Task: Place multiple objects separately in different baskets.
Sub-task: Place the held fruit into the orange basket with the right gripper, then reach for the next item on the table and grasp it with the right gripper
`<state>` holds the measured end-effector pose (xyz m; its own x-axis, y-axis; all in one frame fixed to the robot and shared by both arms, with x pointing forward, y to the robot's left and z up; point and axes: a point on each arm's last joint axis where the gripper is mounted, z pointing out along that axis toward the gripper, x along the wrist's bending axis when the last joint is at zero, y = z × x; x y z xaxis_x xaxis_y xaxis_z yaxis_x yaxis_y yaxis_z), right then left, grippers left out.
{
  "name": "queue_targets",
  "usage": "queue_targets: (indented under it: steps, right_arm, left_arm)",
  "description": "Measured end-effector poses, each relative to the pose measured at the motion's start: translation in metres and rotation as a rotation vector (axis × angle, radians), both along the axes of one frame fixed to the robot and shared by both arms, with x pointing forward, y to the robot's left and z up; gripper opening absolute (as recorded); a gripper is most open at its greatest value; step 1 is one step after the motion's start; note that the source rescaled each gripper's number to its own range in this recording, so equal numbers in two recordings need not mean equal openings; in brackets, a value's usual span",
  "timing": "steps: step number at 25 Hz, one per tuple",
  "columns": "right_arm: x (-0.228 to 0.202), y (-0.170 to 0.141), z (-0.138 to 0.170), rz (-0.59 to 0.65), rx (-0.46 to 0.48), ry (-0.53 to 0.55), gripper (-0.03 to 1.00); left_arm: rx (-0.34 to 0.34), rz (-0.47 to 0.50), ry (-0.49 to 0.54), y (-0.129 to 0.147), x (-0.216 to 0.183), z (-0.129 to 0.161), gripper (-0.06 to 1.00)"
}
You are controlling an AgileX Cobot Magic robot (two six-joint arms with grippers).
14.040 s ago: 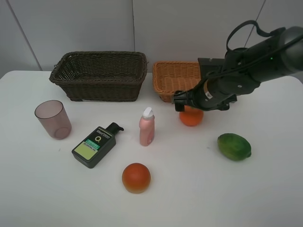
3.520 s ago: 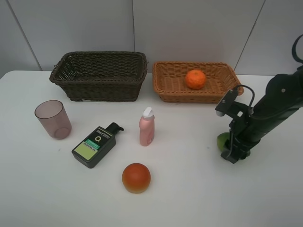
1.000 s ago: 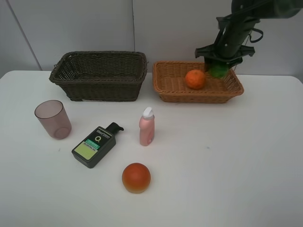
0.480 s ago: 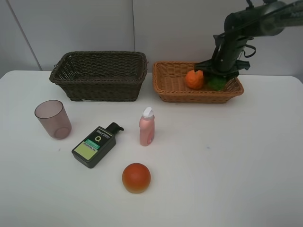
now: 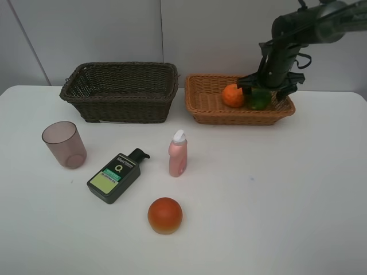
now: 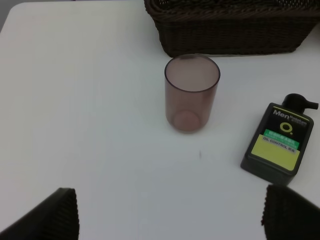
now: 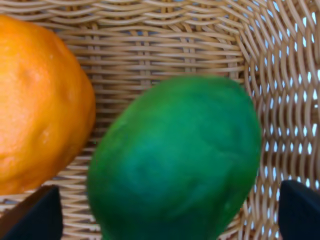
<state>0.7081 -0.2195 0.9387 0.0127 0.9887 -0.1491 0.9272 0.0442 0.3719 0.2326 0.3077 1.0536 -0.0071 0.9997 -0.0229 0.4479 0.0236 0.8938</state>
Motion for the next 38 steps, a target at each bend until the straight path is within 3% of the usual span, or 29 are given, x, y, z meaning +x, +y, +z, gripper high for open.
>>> queue_targets:
  steps: [6,15,25,33,38]
  right_arm:
    - [-0.009,-0.002,0.020,-0.016,-0.016,0.025,0.91]
    - [-0.042,0.022,0.043,0.045,-0.062,0.222,0.91]
    - [-0.088,0.090,0.099,0.189,0.020,0.141,0.91]
    - [-0.136,0.118,0.089,0.040,0.057,0.182,0.91]
    - [-0.156,0.150,0.088,0.003,0.083,0.130,0.91]
  left_arm:
    - [0.000,0.000,0.000,0.000,0.000,0.000,0.95]
    - [0.000,0.000,0.000,0.000,0.000,0.000,0.95]
    - [0.000,0.000,0.000,0.000,0.000,0.000,0.95]
    - [0.000,0.000,0.000,0.000,0.000,0.000,0.95]
    - [0.000,0.000,0.000,0.000,0.000,0.000,0.95]
